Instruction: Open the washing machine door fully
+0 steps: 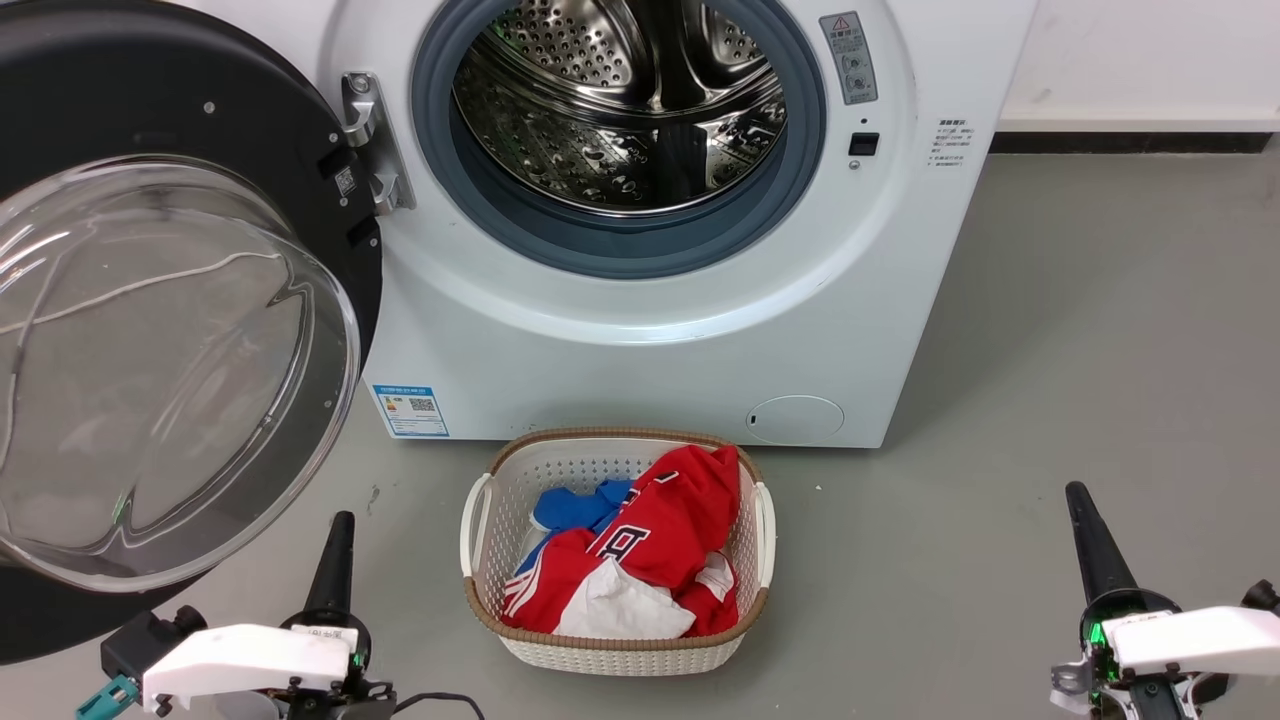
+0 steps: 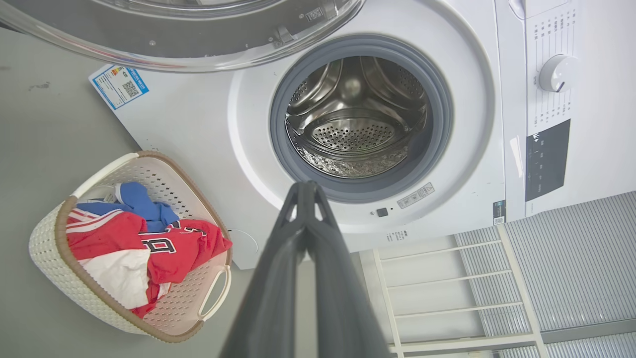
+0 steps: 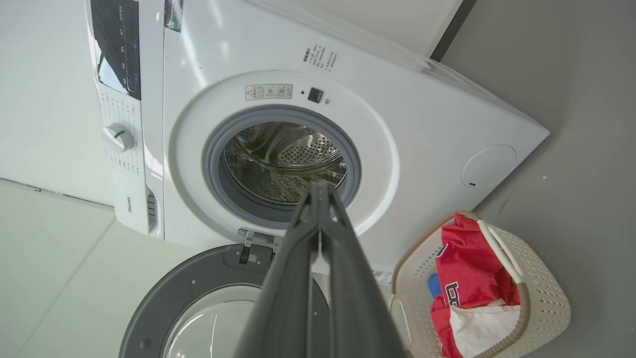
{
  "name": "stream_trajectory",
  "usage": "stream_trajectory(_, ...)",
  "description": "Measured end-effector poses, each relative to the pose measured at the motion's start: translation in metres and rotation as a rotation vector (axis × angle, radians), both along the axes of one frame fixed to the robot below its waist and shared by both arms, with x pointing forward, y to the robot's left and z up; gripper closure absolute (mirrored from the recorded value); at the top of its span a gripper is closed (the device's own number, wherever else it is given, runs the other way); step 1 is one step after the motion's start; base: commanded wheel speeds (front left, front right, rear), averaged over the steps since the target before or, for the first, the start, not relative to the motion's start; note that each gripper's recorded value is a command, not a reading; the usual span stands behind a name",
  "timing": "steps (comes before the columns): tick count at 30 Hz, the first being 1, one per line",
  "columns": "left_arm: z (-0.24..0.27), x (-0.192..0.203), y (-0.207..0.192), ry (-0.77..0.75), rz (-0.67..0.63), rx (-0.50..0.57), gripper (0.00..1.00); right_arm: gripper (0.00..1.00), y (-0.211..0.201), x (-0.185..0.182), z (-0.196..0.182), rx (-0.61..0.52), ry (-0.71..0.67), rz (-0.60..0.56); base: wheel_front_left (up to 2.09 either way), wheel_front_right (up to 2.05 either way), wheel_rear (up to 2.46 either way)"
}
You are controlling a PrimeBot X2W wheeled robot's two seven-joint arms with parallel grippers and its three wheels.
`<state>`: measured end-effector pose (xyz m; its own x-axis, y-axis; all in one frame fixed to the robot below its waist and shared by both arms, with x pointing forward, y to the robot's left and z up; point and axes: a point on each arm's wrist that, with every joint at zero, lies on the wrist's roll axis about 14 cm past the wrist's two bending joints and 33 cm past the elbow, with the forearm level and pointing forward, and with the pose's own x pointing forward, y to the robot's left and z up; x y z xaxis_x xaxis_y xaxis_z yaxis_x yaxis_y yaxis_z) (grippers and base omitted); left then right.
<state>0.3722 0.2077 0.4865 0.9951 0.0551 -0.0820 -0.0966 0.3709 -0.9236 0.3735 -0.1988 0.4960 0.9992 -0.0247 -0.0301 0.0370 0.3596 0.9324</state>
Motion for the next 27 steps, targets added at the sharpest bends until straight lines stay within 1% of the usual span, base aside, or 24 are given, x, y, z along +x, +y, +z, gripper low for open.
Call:
stream_trajectory(17,0.006,0.006,-0.004,-0.029,-0.013,-0.167,1.00,1.00,0.000,0.006,0.002,0.157,-0.005,0.006,0.00,0.00,0.00)
stream_trajectory(27,0.011,0.010,-0.006,-0.049,-0.024,-0.247,1.00,1.00,-0.001,0.009,0.004,0.236,-0.011,0.010,0.00,0.00,0.00)
